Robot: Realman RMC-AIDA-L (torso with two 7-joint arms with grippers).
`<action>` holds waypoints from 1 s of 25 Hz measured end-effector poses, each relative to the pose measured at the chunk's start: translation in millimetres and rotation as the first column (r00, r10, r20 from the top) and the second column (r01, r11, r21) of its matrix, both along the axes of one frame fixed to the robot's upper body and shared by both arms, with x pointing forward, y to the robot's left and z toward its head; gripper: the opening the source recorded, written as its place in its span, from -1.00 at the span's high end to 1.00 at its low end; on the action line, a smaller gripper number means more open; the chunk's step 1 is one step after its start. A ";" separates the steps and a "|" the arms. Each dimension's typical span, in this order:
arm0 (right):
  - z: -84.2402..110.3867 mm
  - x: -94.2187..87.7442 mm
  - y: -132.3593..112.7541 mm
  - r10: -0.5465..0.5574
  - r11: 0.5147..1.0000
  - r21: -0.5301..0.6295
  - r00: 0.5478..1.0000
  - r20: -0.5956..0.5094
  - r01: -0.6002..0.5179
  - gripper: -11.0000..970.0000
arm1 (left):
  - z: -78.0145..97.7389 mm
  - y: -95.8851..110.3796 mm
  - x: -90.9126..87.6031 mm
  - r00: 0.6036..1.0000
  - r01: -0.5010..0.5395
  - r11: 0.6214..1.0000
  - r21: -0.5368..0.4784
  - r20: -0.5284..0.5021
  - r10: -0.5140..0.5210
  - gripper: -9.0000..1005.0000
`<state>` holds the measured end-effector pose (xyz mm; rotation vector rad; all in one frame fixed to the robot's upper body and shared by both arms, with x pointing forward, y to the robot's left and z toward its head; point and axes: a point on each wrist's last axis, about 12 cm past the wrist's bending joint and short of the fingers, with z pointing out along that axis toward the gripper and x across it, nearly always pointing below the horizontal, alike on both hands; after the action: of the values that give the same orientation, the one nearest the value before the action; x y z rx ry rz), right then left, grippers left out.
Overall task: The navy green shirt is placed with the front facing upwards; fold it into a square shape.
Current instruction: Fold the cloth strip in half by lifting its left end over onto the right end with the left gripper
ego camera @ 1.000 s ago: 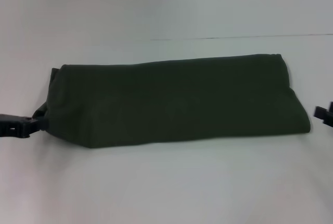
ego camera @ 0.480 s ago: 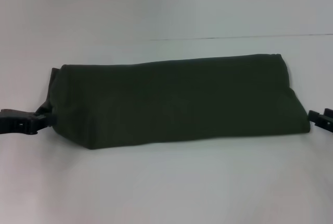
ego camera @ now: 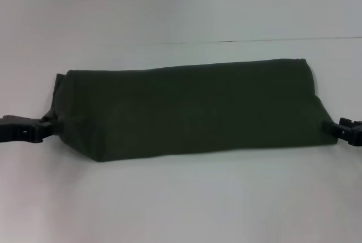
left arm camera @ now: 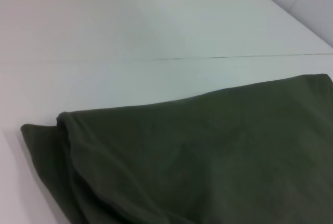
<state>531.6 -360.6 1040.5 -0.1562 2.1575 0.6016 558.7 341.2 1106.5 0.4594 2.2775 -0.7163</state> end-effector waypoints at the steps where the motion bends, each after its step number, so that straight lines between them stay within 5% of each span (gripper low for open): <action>1: 0.0 0.7 0.7 0.006 1.000 -0.009 1.000 0.001 -0.006 -0.26 | -0.1 -0.6 0.6 1.000 0.001 1.000 -0.001 0.000 -0.001 0.91; 25: -12.3 0.4 9.9 0.109 0.981 -0.169 0.991 0.074 -0.095 -0.26 | 3.0 -3.3 8.9 1.000 -0.002 1.000 0.005 0.015 0.002 0.88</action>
<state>532.1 -350.7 1028.2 -0.3775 2.1266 0.4649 567.6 337.9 1109.5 0.4636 2.2660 -0.7038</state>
